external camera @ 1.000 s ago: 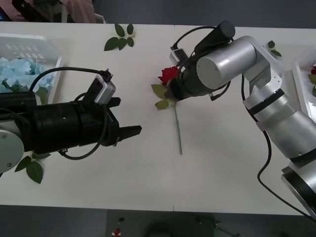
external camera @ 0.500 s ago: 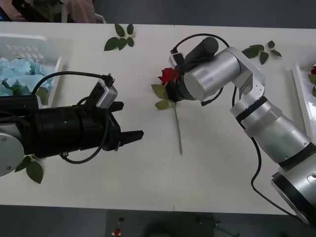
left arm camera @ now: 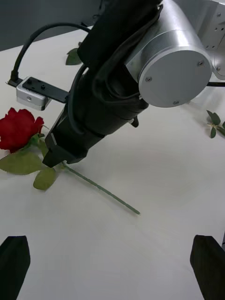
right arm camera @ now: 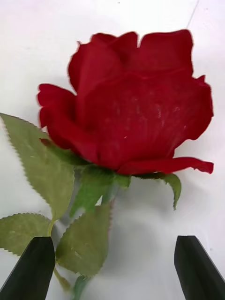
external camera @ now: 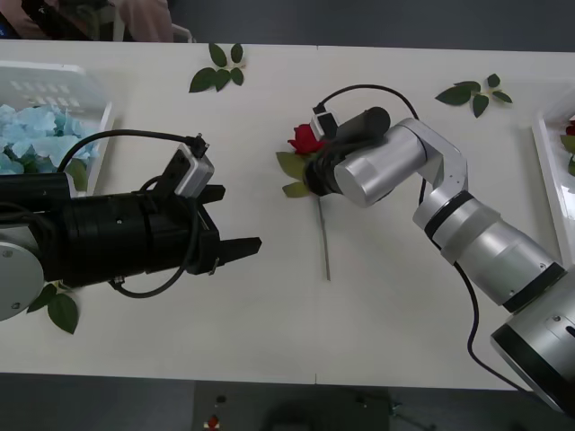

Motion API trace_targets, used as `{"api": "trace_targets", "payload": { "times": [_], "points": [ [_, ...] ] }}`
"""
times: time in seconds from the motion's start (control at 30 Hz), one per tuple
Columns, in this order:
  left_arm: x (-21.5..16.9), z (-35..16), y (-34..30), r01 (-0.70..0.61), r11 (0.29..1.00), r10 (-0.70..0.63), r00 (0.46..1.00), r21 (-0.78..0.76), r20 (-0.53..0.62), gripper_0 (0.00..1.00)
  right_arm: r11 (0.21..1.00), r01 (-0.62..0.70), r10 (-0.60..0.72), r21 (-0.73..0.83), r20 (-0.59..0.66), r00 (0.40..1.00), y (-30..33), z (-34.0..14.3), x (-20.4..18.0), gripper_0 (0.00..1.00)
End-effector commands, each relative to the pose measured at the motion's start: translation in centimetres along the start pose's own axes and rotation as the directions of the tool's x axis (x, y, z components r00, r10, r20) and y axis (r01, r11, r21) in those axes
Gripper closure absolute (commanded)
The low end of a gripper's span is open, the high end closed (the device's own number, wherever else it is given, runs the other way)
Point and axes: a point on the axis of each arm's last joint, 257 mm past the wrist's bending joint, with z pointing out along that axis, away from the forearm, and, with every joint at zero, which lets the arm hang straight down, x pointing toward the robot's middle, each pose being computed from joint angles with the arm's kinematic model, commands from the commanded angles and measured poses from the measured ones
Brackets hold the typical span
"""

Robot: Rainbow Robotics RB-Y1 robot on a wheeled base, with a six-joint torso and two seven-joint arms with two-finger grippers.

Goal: Put the red flowers into the right box and the blue flowers into the left box

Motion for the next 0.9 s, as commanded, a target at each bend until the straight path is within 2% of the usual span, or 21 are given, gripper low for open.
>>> {"api": "trace_targets", "payload": {
  "times": [0.03,0.13,0.23,0.3,0.33,0.53,0.7,0.9],
  "points": [
    [-0.8,-0.3,0.1,-0.035,0.999,0.035,0.999,-0.005,0.015,0.00,0.999,-0.033,0.035,-0.037,0.042,0.999,2.6,0.4,-1.8,0.28],
    [-0.8,-0.3,0.1,-0.035,0.999,0.035,0.999,-0.005,0.015,0.00,0.999,-0.034,0.035,-0.034,0.040,0.999,2.8,0.9,-1.6,0.34],
    [-0.8,-0.3,0.1,-0.035,0.999,0.035,0.999,-0.005,0.015,0.00,0.999,-0.029,0.030,-0.027,0.036,0.999,2.8,1.3,-1.6,0.45],
    [-0.8,-0.3,0.1,-0.035,0.999,0.035,0.999,-0.005,0.015,0.00,0.999,-0.028,0.030,-0.029,0.041,0.999,3.0,1.5,-1.7,0.58],
    [-0.8,-0.3,0.1,-0.035,0.999,0.035,0.999,-0.005,0.015,0.00,0.999,-0.028,0.029,-0.029,0.042,0.999,3.1,1.6,-1.7,0.60],
    [-0.8,-0.3,0.1,-0.035,0.999,0.035,0.999,-0.005,0.015,0.00,0.999,-0.027,0.028,-0.027,0.040,0.999,3.0,1.6,-1.6,0.99],
    [-0.8,-0.3,0.1,-0.035,0.999,0.035,0.999,-0.005,0.015,0.00,0.999,-0.038,0.039,-0.023,0.044,0.998,2.3,1.4,-2.0,1.00],
    [-0.8,-0.3,0.1,-0.035,0.999,0.035,0.999,-0.005,0.015,0.00,0.990,-0.129,0.132,-0.064,0.047,0.990,0.1,-1.1,-5.4,1.00]
  ]
}}
